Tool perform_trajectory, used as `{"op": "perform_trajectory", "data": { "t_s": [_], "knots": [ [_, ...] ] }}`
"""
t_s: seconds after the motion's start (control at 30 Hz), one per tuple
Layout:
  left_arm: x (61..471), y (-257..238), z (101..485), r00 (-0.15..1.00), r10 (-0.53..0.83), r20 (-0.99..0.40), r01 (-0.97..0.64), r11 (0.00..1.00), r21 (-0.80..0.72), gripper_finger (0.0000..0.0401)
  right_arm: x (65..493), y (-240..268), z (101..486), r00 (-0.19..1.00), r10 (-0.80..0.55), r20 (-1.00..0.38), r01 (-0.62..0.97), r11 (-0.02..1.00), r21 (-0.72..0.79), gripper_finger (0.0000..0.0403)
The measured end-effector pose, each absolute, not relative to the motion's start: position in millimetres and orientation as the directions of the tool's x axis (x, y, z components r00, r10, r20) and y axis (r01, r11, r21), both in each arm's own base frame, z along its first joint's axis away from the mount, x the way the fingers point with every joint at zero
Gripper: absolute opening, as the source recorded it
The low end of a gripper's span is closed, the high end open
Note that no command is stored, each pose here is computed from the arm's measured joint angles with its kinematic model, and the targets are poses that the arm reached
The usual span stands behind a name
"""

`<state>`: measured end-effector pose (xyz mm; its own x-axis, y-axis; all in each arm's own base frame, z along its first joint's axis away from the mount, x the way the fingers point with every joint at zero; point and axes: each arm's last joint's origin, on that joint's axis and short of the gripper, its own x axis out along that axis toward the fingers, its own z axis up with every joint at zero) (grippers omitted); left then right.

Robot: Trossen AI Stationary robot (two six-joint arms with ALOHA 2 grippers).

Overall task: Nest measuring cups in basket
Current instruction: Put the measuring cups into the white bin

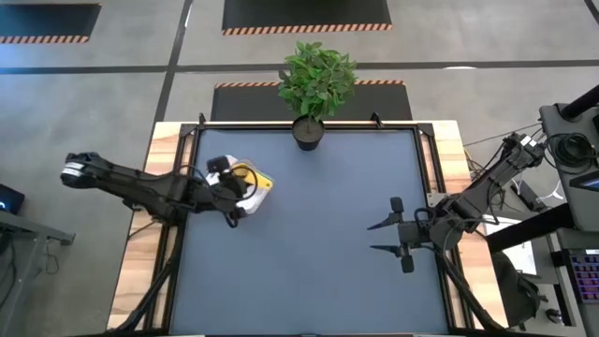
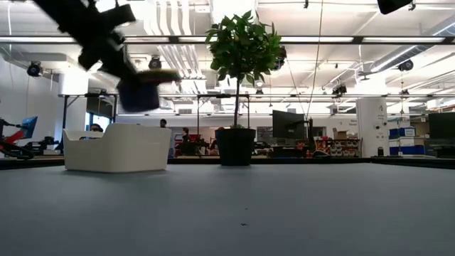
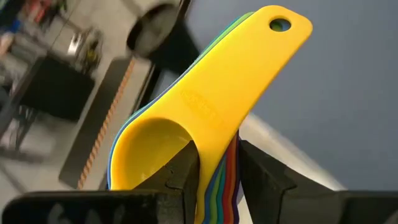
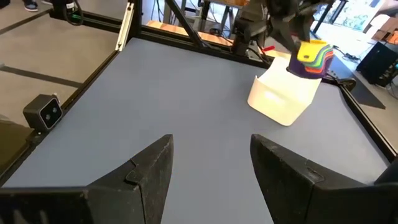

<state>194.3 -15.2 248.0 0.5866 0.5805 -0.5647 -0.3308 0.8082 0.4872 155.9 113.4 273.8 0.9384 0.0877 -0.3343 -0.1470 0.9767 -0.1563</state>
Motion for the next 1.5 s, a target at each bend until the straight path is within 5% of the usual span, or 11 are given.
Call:
{"op": "perform_trajectory", "data": {
  "t_s": [0.47, 0.87, 1.5],
  "knots": [
    [170.2, -6.5, 217.4, 0.542, 0.588, -0.601, -0.38, 0.808, 0.45, 0.0084, 156.6, 113.9, 276.0, 0.945, 0.092, -0.314, -0.147, 0.977, -0.156, 0.0203],
    [169.8, -6.4, 192.5, 0.423, 0.58, -0.696, -0.574, 0.766, 0.29, 0.0084, 156.6, 114.0, 276.0, 0.945, 0.093, -0.314, -0.148, 0.977, -0.156, 0.0203],
    [181.4, -8.4, 165.5, 0.305, 0.584, -0.753, -0.619, 0.722, 0.309, 0.0084, 156.6, 114.0, 276.1, 0.945, 0.093, -0.313, -0.148, 0.977, -0.156, 0.0203]
  ]
}}
